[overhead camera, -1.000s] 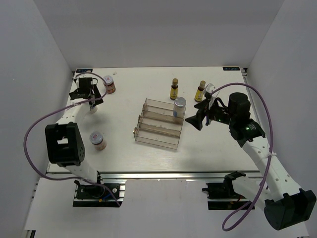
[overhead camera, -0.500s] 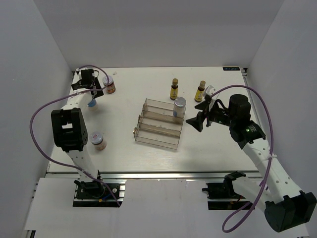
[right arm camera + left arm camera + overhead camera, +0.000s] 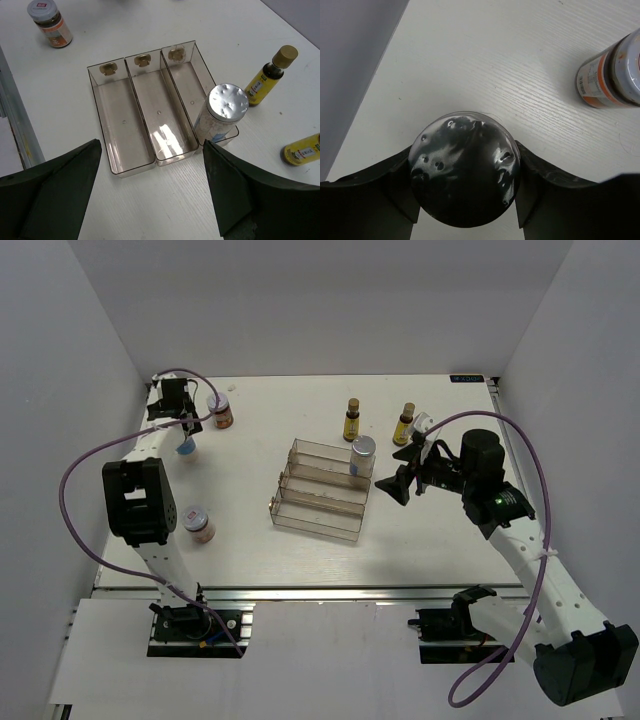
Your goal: Organize the condiment bottles
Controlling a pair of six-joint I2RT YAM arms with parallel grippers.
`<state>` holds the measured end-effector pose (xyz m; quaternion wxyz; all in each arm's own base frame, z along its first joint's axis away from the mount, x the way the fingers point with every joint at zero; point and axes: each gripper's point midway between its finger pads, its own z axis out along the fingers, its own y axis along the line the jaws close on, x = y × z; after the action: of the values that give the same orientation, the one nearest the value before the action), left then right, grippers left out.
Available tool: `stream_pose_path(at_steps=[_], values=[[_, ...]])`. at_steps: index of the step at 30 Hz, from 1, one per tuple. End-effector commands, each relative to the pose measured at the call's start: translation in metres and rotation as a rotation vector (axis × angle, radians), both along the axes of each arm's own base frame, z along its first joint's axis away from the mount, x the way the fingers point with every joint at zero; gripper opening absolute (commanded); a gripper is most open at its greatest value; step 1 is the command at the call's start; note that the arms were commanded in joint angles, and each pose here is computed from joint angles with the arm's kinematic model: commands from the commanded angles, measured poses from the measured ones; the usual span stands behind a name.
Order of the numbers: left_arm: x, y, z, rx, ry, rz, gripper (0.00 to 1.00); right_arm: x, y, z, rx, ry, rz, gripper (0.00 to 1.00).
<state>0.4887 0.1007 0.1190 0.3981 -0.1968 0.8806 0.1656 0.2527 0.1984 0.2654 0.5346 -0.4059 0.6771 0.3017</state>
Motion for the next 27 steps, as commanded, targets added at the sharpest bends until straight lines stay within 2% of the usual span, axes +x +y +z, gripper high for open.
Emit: stream_pose_path(at_steps=[1, 2, 3, 5, 8, 12, 15, 20, 22, 27], values=[[0.003, 0.001, 0.022, -0.005, -0.065, -0.004, 0.51, 0.005, 0.000, 0.003, -0.001, -0.029, -0.006, 0.87], [0.001, 0.000, 0.021, -0.007, -0.063, -0.010, 0.40, 0.005, 0.000, 0.002, -0.002, -0.028, -0.006, 0.87], [0.000, -0.001, 0.028, -0.012, -0.082, -0.015, 0.34, 0.006, 0.000, 0.002, -0.003, -0.028, -0.006, 0.87], [-0.004, -0.005, 0.031, -0.027, -0.090, -0.025, 0.26, 0.005, 0.000, 0.001, -0.003, -0.024, -0.005, 0.87], [-0.013, -0.017, 0.064, -0.075, -0.184, -0.062, 0.13, 0.005, 0.001, -0.001, -0.002, -0.017, 0.002, 0.87], [-0.030, -0.049, 0.095, -0.185, -0.287, -0.157, 0.08, 0.004, 0.002, -0.003, -0.002, -0.007, 0.012, 0.87], [-0.044, -0.077, 0.120, -0.195, -0.338, -0.224, 0.07, 0.004, 0.003, -0.004, -0.002, 0.002, 0.018, 0.87], [-0.064, -0.155, 0.149, -0.216, -0.353, -0.431, 0.06, 0.005, 0.003, -0.006, -0.003, 0.006, 0.013, 0.87], [-0.071, -0.201, 0.156, -0.266, -0.342, -0.579, 0.06, 0.005, 0.003, -0.006, -0.003, 0.007, 0.011, 0.87], [-0.084, -0.283, 0.153, -0.371, -0.313, -0.825, 0.03, 0.008, 0.000, -0.006, -0.007, 0.004, -0.008, 0.84]])
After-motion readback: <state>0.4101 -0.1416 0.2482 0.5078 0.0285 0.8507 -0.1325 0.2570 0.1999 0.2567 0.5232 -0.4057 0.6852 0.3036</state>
